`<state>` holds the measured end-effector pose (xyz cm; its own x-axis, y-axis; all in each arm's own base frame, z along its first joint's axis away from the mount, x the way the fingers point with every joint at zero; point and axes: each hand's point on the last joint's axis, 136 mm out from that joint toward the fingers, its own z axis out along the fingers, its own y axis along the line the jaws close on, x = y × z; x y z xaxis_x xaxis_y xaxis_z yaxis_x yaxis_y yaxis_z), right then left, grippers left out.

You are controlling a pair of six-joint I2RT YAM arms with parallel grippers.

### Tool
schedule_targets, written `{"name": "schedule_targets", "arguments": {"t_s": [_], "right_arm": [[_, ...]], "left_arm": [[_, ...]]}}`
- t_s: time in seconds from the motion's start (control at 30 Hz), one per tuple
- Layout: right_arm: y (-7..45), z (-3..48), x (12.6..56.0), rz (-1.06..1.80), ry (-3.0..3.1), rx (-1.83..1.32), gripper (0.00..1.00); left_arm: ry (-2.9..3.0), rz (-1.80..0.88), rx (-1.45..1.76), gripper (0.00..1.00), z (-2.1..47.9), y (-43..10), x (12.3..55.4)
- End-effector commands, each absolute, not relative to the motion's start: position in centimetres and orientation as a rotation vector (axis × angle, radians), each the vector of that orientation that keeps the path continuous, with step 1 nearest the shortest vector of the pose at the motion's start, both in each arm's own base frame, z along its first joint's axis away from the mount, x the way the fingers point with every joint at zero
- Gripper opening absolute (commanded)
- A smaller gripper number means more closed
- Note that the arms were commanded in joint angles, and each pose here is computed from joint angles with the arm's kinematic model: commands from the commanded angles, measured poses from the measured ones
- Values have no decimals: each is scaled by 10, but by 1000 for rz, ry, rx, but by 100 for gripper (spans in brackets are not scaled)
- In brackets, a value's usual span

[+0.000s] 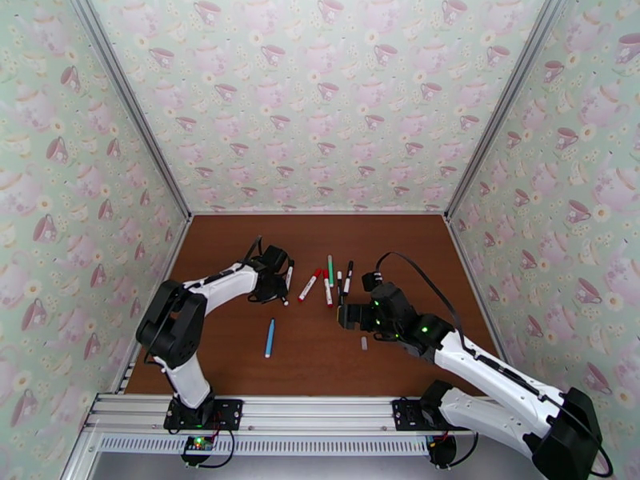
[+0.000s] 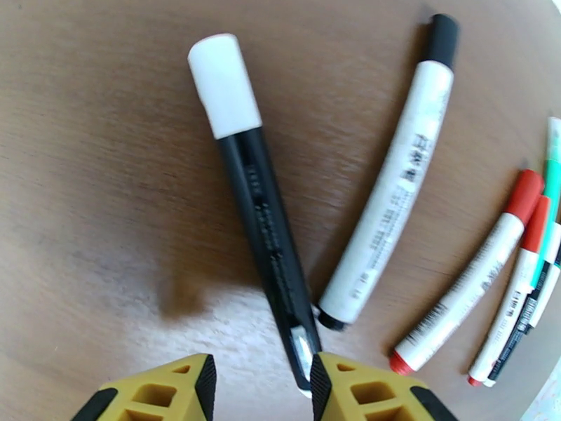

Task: Open the pen caps

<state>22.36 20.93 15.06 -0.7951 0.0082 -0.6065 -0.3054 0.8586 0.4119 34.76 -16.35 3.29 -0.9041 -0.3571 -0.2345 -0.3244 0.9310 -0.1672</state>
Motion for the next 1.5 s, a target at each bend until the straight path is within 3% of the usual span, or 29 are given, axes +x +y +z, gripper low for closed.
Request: {"name": "schedule_targets", "arguments": {"t_s": [0.0,0.5,0.93,1.17,1.47], "right_arm": [[231,175,221,817,2324,-320,97],[236,178,224,837,2304,-337,98],[235,167,228,799,2346,-318,97],[236,167,229,799,2355,-307,97],[232,171,233,799,2361,-213,94]], "left_arm": [[2796,-166,-527,42,33,-162,362],[2825,-144,-545,40,9,-150,366],[2852,-75,-511,24,-6,-143,364],[2789,-149,-494,19,15,-145,365],[2659,-394,-288,19,66,-172,356]]}}
